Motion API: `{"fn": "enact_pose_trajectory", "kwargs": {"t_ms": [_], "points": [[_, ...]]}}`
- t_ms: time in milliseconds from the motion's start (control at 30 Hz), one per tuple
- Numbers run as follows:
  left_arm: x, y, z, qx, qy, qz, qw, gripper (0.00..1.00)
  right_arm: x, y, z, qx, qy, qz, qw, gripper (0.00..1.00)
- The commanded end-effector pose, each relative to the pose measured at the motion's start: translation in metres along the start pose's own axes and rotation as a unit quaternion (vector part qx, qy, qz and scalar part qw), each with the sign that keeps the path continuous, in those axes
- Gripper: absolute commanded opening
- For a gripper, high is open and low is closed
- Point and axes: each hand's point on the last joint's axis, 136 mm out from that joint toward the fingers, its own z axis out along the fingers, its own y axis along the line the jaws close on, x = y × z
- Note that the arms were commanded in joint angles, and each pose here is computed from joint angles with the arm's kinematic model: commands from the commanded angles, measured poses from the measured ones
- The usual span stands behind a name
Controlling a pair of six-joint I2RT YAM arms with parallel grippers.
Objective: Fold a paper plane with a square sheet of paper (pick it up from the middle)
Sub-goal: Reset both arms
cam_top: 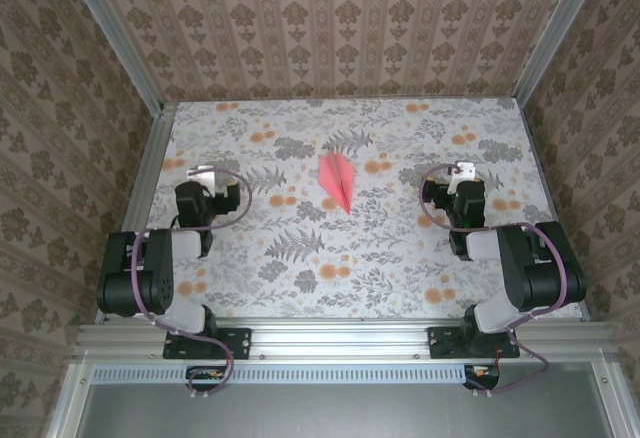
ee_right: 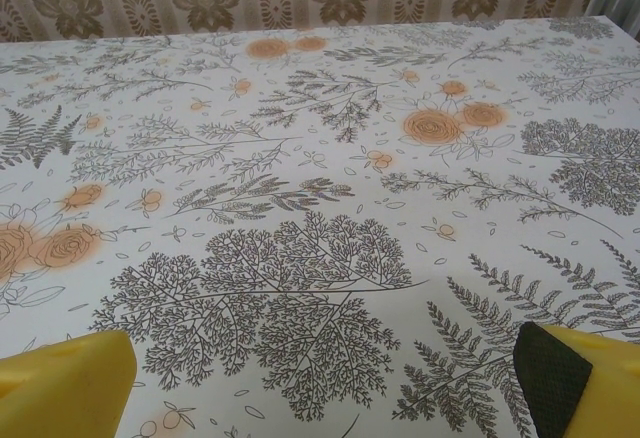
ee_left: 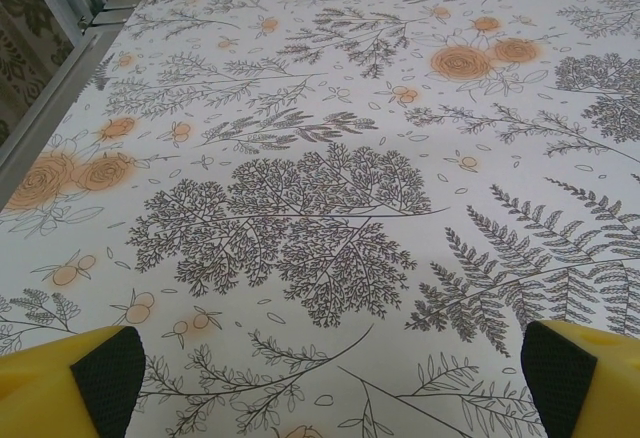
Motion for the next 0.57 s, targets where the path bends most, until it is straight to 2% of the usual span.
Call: {"fn": "enact_pose_trajectory", "kwargs": {"t_ms": [0,533], "points": [[-0.0059,0.0021,0.0013,-0.009,-0.011,0.014,1.000,1.00,-0.0067,0.0037,0.0015,-0.008,-0.015,-0.004,1.000,1.00],[-0.0065,0.0017,0.0020,-0.009,-0.011,0.016,1.000,1.00,-0.0074,0.0038,0.0011,-0.008,-0.016,-0.004,1.000,1.00]]}}
